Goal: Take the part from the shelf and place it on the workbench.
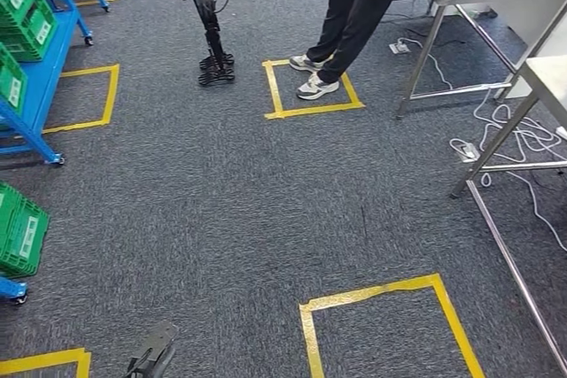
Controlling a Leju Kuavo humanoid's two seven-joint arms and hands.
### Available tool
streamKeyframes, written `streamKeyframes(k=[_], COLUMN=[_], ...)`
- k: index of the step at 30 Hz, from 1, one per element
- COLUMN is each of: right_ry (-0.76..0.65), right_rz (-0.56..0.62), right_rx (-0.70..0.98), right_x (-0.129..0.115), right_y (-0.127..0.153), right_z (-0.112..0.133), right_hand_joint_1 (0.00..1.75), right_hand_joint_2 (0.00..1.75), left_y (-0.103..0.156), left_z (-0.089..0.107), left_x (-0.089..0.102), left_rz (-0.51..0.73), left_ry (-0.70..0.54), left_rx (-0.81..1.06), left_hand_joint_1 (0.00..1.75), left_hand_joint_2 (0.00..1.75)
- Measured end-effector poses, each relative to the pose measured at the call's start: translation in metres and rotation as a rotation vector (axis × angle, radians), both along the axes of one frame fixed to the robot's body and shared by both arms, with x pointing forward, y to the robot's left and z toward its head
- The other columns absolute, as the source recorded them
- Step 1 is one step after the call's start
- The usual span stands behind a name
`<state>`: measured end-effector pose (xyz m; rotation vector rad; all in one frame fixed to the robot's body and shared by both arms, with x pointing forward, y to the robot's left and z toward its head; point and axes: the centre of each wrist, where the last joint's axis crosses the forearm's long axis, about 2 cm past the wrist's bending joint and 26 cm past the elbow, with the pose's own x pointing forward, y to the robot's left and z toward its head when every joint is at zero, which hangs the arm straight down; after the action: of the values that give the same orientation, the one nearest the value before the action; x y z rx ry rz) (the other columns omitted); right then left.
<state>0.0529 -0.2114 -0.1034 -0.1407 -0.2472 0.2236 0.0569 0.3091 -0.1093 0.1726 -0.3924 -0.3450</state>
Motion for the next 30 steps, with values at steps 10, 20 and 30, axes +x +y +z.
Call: streamKeyframes(k=[10, 20, 30], right_ry=[-0.004, -0.020, -0.022], right_rz=[-0.066, -0.086, -0.078], right_rx=[-0.018, -0.041, -0.082], right_x=[-0.001, 0.001, -0.002], right_y=[-0.005, -0.014, -0.028], right_z=[-0.001, -0.002, -0.003], right_hand_joint_1=[0.00, 0.00, 0.00], right_hand_joint_2=[0.00, 0.00, 0.00], left_y=[-0.013, -0.027, -0.040], left_z=[0.002, 0.003, 0.003], left_x=[0.013, 0.019, 0.020], left_rz=[-0.029, -0.043, -0.073], left_ry=[-0.048, -0.055, -0.060], left_rx=[-0.015, -0.046, -0.073], left_hand_joint_1=[0.00, 0.00, 0.00], left_hand_joint_2=[1.75, 1.75, 1.75])
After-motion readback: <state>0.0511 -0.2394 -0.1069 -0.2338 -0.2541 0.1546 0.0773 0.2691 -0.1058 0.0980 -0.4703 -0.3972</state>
